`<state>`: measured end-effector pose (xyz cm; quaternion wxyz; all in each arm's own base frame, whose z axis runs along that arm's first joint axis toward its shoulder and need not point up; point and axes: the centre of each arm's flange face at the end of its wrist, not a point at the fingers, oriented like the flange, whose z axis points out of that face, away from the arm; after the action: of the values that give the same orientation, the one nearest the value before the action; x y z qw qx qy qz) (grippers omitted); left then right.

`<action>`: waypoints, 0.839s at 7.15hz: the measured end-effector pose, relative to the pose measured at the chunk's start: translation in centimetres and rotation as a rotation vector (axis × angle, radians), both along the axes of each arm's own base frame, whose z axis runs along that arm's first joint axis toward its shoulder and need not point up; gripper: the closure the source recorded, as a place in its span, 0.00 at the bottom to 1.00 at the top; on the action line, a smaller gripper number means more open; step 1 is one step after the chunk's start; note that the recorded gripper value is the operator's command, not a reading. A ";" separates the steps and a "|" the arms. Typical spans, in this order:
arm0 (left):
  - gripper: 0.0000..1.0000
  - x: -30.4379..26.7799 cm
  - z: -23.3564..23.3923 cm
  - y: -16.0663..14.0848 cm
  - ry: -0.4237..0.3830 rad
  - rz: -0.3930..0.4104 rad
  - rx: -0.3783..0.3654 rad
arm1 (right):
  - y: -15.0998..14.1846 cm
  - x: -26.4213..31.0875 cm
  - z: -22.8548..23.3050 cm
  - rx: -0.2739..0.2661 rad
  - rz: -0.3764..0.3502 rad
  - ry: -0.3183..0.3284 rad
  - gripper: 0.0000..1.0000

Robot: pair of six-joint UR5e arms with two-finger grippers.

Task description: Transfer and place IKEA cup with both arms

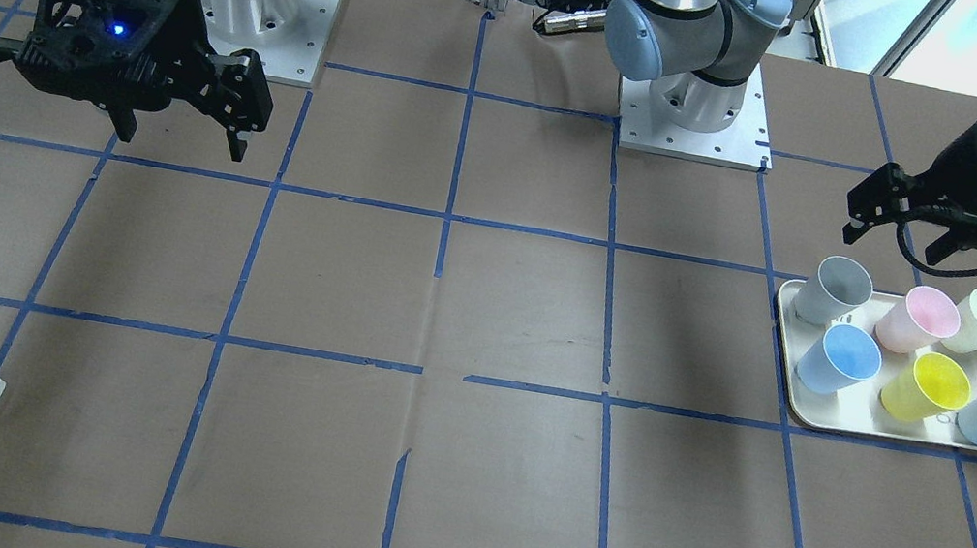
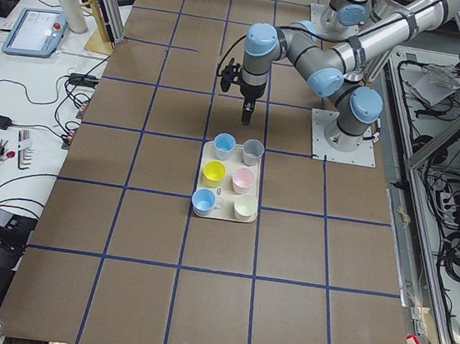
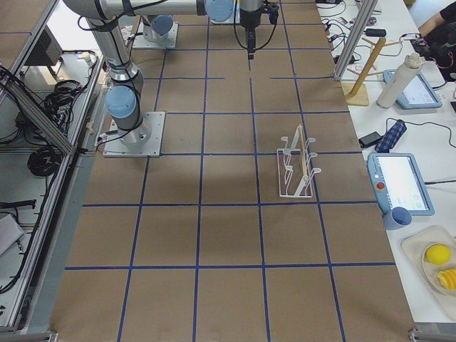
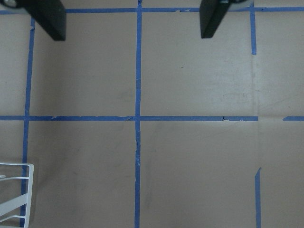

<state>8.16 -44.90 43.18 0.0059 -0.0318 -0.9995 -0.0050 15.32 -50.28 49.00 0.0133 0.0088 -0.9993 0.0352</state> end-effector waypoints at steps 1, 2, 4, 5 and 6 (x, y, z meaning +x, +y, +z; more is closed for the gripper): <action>0.00 -1.7 1.9 -1.2 -0.002 0.019 0.001 | 0.0 0.0 0.0 0.000 0.000 0.000 0.00; 0.00 -4.4 3.6 -2.4 -0.001 0.026 0.003 | 0.0 0.0 0.0 -0.001 0.000 0.000 0.00; 0.00 -12.3 6.1 -3.5 0.001 0.008 0.008 | 0.0 0.0 0.0 -0.001 0.000 -0.001 0.00; 0.00 -15.5 6.5 -3.4 0.005 -0.019 0.022 | 0.0 0.0 0.0 -0.002 0.000 -0.001 0.00; 0.00 -17.2 6.6 -3.3 0.014 -0.035 0.029 | 0.0 0.0 0.0 -0.001 0.000 -0.001 0.00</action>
<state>-9.01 -48.16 49.82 0.0133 -0.0491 -0.9985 -0.0193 15.33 -50.31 49.00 0.0128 0.0088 -0.9992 0.0359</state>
